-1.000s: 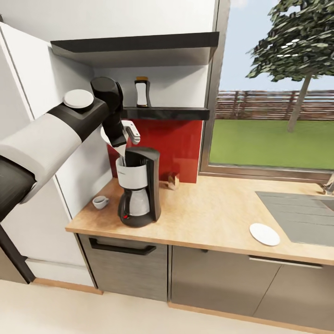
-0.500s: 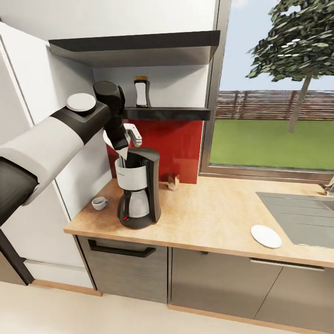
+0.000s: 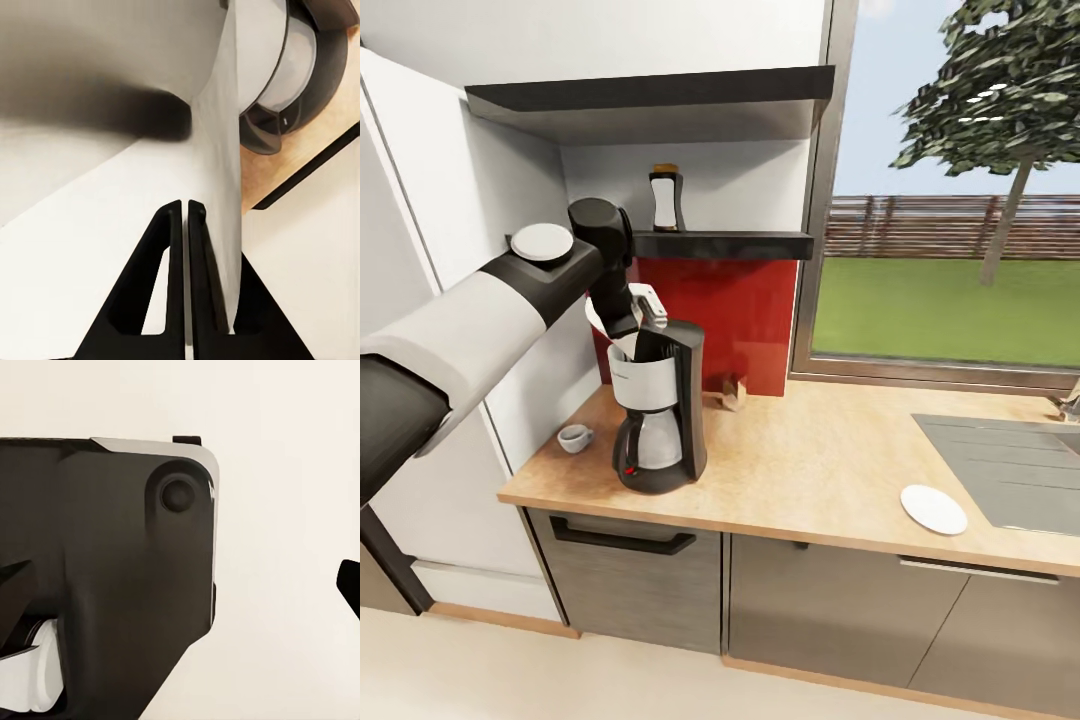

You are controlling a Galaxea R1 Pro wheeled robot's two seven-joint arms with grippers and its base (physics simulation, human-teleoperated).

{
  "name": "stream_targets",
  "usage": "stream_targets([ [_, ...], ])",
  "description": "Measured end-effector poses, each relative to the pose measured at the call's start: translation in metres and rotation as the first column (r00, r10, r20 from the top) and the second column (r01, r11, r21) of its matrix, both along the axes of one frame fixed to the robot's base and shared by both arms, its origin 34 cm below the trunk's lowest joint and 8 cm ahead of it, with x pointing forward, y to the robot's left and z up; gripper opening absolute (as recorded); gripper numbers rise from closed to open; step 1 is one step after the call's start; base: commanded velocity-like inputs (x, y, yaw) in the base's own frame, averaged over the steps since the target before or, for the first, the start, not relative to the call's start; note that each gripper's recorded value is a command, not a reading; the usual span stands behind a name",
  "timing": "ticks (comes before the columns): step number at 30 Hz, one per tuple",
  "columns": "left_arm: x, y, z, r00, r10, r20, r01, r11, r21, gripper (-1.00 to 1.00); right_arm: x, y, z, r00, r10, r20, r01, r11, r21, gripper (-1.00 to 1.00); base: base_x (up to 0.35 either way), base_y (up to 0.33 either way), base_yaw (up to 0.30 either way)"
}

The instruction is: Set up a coffee station on the kitchen countertop: keep the coffee maker on the countertop, move the bottle of coffee from the kitchen shelf to the counter next to the coffee maker, place a paper coffee filter on top of the coffee maker, put the saucer next to the coffee maker with the coffee cup on the saucer, and place the electric kettle next to the coffee maker.

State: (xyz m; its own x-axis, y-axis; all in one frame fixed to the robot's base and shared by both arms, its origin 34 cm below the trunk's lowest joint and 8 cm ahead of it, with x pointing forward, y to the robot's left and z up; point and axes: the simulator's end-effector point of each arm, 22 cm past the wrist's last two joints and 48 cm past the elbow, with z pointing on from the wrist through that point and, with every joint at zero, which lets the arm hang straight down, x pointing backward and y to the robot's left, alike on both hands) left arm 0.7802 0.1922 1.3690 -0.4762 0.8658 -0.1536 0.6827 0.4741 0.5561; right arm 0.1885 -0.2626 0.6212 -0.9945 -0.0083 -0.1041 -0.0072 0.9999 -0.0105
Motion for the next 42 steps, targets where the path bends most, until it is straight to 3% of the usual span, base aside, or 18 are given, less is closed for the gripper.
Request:
stream_targets([
  [11, 0.0002, -0.0045, 0.0056, 1.0, -0.005, 0.005, 0.005, 0.998, -0.062, -1.0, -0.0004, 0.0001, -0.0001, 1.0, 0.0, -0.001, 0.0, 1.0, 0.0, 1.0, 0.0, 0.0, 0.0],
  [42, 0.0, -0.0043, 0.0046, 1.0, -0.007, 0.003, 0.007, 0.998, -0.06, -1.0, -0.0005, 0.0, 0.0, 1.0, 0.0, -0.001, 0.0, 1.0, 0.0, 1.0, 0.059, 0.0, 0.0],
])
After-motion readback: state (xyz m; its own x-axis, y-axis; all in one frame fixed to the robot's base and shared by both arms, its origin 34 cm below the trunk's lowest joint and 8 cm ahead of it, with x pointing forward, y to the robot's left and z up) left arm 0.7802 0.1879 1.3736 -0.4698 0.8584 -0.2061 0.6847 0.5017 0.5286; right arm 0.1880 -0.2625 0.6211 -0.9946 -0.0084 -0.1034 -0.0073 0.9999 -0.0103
